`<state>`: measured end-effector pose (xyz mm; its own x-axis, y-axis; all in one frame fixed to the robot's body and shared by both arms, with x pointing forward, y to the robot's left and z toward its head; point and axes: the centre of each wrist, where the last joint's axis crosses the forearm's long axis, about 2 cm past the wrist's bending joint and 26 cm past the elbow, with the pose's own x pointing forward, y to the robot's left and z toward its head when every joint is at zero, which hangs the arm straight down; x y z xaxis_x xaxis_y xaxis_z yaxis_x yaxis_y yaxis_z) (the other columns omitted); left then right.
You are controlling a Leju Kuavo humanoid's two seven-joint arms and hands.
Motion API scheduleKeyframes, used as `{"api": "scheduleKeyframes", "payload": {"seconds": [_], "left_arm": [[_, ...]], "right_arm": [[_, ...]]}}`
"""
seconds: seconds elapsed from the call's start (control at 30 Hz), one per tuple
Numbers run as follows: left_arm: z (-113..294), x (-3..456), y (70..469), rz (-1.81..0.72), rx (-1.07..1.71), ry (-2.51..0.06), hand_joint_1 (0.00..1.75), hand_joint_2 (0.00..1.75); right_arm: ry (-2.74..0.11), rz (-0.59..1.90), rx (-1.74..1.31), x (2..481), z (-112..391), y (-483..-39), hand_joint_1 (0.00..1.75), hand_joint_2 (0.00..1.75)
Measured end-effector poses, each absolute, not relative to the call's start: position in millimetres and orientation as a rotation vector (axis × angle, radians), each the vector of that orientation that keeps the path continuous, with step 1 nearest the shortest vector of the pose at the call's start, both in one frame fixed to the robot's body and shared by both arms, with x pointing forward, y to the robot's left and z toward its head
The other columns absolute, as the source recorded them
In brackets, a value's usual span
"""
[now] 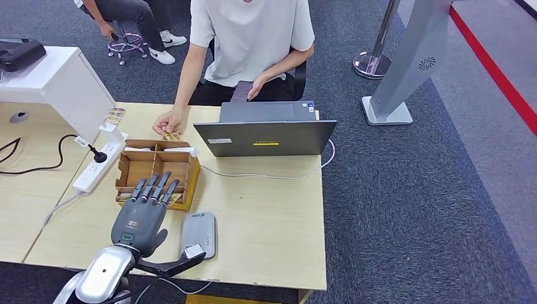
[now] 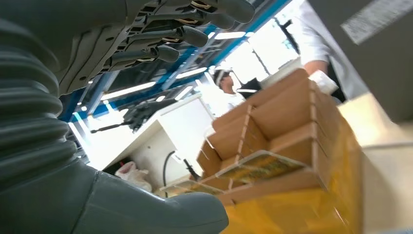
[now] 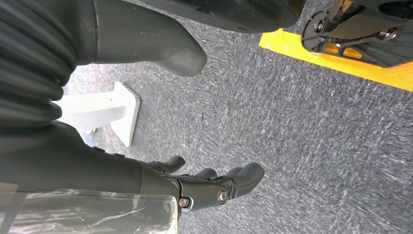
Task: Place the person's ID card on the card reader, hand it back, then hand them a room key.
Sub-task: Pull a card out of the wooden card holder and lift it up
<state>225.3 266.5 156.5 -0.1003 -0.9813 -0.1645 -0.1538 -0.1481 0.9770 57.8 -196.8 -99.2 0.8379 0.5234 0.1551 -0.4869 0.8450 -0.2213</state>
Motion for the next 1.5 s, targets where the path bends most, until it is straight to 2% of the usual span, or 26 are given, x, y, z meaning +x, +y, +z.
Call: {"api": "scheduleKeyframes", "payload": {"seconds": [0.43, 1.03, 1.5], "left_arm": [[158, 233, 267, -1.251, 1.436, -1.274, 0.00, 1.75], [141, 257, 298, -1.197, 1.476, -1.131, 0.00, 1.75], [137, 260, 291, -1.183, 1.502, -1.235, 0.00, 1.75]], "right_arm": [[-0.233, 0.583, -0.169, 58, -99, -197, 0.00, 1.75], [-0.240, 0.609, -0.161, 61, -99, -196, 0.00, 1.75], [-0.256, 0.646, -0.160, 63, -98, -194, 0.00, 1.75]]}}
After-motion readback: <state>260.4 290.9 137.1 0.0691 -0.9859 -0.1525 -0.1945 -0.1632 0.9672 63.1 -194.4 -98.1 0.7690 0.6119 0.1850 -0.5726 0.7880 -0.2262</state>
